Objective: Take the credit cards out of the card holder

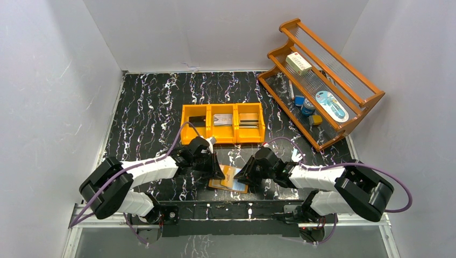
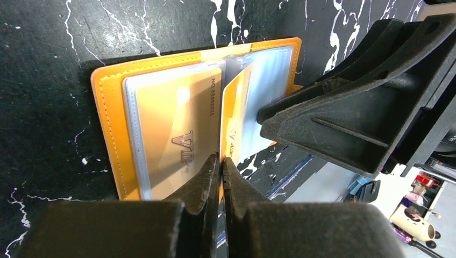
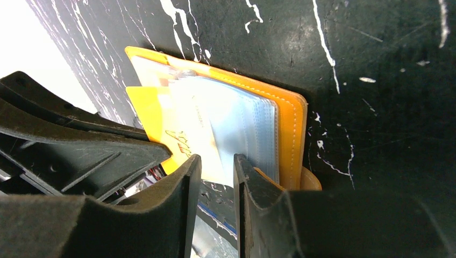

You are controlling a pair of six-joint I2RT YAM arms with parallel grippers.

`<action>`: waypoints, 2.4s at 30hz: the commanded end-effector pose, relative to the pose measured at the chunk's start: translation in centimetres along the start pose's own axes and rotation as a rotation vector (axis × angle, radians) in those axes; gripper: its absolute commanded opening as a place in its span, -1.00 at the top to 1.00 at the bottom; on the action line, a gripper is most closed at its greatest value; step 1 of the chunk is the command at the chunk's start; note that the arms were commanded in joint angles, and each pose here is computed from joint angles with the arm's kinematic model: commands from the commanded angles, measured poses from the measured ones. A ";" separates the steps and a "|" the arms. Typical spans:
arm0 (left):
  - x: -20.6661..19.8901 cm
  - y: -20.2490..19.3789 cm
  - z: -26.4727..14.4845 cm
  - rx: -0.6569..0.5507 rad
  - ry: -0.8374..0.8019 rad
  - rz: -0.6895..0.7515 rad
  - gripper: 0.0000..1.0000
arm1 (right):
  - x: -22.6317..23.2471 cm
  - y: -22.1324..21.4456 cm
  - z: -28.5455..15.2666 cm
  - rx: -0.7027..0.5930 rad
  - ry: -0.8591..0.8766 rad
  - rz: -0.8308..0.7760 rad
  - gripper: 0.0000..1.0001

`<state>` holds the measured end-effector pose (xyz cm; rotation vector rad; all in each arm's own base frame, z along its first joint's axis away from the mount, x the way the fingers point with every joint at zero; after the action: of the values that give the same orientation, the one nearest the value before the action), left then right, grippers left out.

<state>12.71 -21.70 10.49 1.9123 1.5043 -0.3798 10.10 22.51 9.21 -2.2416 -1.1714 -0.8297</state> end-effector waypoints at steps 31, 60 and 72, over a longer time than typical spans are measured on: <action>-0.8 0.5 0.9 0.058 -0.104 0.000 0.64 | -1.3 0.3 1.0 0.011 -0.139 -0.066 0.10; 0.0 2.2 -8.4 -0.281 0.385 0.022 1.00 | 4.9 -0.4 2.7 0.154 -0.011 -0.205 0.14; -0.9 2.8 -8.5 -0.284 0.325 0.065 1.00 | 5.9 -0.1 0.4 0.113 0.066 -0.310 0.02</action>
<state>13.15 -16.70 16.97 1.8555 1.6398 0.1731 11.64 25.20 10.05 -2.0640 -1.4624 -0.7678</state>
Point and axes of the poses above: each gripper's point midway between its finger pads, its own z axis out along the fingers, its own x axis along the line the jaws close on, y = z × x, the point moved 9 cm from there along -z, back along the fingers, and after that the axes turned 12 degrees about z, right-handed, at the moved point
